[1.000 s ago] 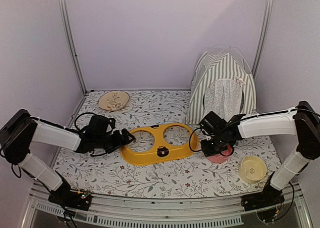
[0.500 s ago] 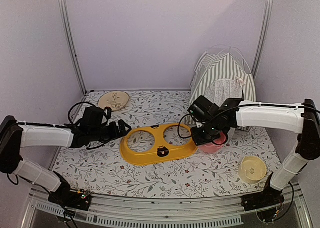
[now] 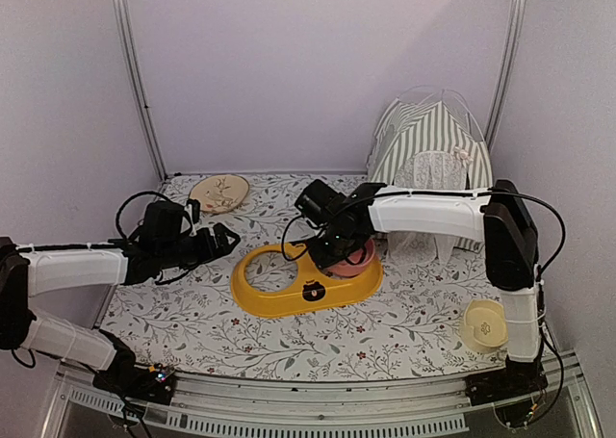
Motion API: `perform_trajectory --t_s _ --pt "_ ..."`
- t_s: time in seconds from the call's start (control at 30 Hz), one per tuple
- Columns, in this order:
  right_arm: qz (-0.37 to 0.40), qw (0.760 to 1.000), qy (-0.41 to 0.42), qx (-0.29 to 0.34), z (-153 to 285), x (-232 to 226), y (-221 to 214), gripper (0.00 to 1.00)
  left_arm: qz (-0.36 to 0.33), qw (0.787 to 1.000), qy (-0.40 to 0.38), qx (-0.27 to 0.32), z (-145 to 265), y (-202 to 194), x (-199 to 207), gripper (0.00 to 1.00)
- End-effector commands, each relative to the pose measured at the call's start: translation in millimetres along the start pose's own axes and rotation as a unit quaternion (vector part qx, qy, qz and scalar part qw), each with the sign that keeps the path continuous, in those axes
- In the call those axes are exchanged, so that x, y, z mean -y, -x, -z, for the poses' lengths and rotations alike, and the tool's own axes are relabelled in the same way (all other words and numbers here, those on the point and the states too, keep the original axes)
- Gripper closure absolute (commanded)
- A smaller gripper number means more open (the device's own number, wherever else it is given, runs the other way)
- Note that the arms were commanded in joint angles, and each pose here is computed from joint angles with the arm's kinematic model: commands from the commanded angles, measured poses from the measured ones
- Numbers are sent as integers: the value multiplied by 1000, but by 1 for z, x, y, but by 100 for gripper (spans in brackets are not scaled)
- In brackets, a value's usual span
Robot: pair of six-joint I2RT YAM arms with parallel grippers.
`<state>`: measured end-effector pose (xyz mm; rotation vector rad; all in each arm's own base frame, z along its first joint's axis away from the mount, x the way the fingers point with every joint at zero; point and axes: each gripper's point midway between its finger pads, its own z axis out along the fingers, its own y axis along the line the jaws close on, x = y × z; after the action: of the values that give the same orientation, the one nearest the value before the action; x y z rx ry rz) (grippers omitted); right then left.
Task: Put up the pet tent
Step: Place the pet food bowl in the pet food container, then pick up the pet food bowl from the corner of the board.
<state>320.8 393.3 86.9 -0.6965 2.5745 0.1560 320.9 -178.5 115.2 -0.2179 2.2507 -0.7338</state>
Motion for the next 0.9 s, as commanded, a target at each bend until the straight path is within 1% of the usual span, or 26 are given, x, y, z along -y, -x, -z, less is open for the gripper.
perform_trajectory --t_s 0.0,0.03,0.07,0.13,0.17,0.27,0.37,0.47,0.6,0.73,0.77,0.8,0.87 --pt "22 999 -14 31 -6 -3 24 100 -7 1000 -1 -1 4 -1 -4 1" --pt "21 999 -10 31 -7 -5 24 100 -7 1000 -2 -2 4 -1 -4 1" --pt "20 999 -6 32 -7 -6 25 98 -8 1000 -2 -1 4 0 -4 1" --pt "19 999 2 37 1 -8 29 84 -8 1000 -2 -1 4 0 -4 1" --pt "18 999 6 40 5 -8 30 82 -9 1000 -2 -1 5 1 -4 1" --pt "17 999 9 42 16 -7 30 65 -9 1000 -3 -2 3 0 -4 1" --pt "15 1000 3 24 24 -1 21 52 -10 1000 -5 -3 2 1 -3 1" --pt "-4 1000 3 25 45 8 10 49 -11 1000 -7 0 2 3 -2 1" --pt "-36 999 -22 19 75 37 -26 43 -12 1000 -7 0 1 5 -3 1" --pt "-85 995 -49 -13 95 68 -84 42 -15 1000 -11 1 0 9 0 1" --pt "-109 993 -49 -13 105 76 -98 42 -15 1000 -13 2 0 10 0 2" --pt "-118 990 -62 -36 103 87 -126 42 -16 1000 -15 2 -1 11 1 1" --pt "-160 983 -70 -51 110 100 -159 41 -15 1000 -17 1 -1 12 3 2"
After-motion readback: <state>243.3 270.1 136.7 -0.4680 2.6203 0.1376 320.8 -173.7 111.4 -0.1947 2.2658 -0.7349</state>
